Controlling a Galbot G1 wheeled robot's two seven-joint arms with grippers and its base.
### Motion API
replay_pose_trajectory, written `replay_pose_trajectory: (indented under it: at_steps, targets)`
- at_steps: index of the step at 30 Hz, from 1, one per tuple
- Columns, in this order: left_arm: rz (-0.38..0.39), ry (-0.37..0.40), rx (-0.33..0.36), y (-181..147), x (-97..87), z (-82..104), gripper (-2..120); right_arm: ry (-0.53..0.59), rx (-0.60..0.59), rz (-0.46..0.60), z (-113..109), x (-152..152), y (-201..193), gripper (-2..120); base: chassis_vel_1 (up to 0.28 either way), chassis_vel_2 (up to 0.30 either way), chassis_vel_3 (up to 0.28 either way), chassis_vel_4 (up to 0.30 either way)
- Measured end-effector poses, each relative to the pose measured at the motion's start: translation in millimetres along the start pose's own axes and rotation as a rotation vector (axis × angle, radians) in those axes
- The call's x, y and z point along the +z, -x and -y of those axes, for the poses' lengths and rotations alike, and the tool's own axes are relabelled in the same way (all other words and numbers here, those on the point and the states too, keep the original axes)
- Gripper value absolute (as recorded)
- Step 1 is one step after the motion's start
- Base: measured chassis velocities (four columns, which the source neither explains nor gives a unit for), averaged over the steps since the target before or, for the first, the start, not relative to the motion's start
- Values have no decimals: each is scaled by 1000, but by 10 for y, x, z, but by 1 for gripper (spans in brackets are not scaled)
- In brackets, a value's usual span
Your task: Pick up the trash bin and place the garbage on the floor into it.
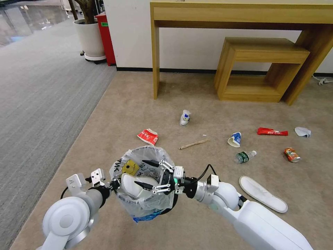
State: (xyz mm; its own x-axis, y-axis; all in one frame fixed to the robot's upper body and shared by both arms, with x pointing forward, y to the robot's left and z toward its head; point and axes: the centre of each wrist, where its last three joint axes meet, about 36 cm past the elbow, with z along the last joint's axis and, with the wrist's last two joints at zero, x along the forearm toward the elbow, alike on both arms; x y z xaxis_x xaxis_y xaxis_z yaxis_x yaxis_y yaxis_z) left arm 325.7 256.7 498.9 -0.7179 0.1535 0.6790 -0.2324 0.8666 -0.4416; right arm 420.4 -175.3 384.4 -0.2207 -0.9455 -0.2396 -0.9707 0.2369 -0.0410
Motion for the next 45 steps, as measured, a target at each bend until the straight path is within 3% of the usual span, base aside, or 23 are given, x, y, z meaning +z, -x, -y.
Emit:
replay_pose_trajectory:
  at_steps: [6, 15, 21, 31, 45]
  targets:
    - [0, 1, -13, 50, 16, -39, 0, -7, 80, 34, 29, -104, 35, 100, 0, 0, 0, 0]
    - [21, 15, -46, 130, 20, -143, 0, -46, 351, 66, 219, -396, -85, 100, 0, 0, 0, 0]
    - [58, 43, -71, 139, -8, -207, 0, -115, 592, 49, 425, -650, -431, 100, 0, 0, 0, 0]
    - [102, 82, -122, 97, -83, -364, 0, -255, 811, 3, 711, -912, -1063, 100, 0, 0, 0, 0]
    - [129, 127, -216, 162, -164, -631, 0, -368, 1079, -145, 695, -866, -1806, 100, 0, 0, 0, 0]
